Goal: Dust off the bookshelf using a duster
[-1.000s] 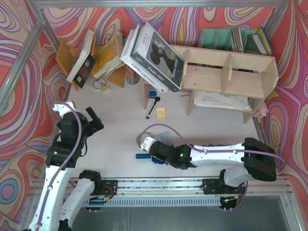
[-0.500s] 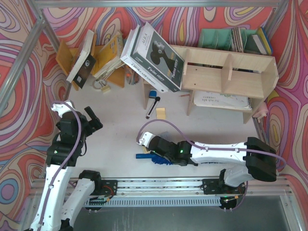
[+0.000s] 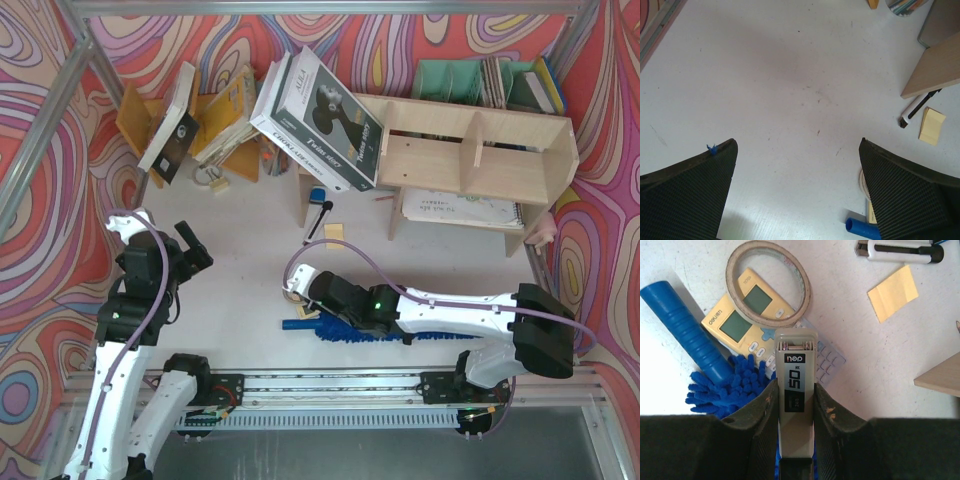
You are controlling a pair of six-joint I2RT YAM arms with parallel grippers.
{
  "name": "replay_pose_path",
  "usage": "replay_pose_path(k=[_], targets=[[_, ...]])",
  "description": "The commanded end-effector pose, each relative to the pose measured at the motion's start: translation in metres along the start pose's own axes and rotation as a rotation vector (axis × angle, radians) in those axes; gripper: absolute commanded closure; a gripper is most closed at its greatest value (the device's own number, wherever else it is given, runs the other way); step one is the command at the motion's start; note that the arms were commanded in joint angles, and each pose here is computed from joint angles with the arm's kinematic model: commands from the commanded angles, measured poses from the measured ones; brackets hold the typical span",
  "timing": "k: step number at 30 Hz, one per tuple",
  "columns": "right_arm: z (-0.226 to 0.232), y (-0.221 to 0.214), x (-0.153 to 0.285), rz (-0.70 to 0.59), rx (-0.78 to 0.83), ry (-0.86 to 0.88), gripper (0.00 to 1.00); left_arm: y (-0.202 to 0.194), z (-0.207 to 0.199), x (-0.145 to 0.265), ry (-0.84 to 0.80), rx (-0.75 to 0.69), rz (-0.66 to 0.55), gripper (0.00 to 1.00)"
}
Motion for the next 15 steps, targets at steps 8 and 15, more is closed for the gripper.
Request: replay_pose_path(k=[8,15], targets=[[-0.017,0.061,0.001,-0.163,-0.031,-0.051,0.85,0.0,0.01,0.004,0.048,0.023,-0.036,0.02],[-0.011,0.091,-0.017,-0.201,-0.009,-0.025,0.87,0.004,0.018,0.01,0.088,0.042,-0.079,0.02]])
Point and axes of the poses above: each gripper's point midway between its finger pads, its own x axis back along the fingers, its own z axis along the line the jaws close on, y = z × x, the point moved 5 cm from there along x, back along the fingers, and after that the axes turned 1 degree about x, right-handed, at the moved point
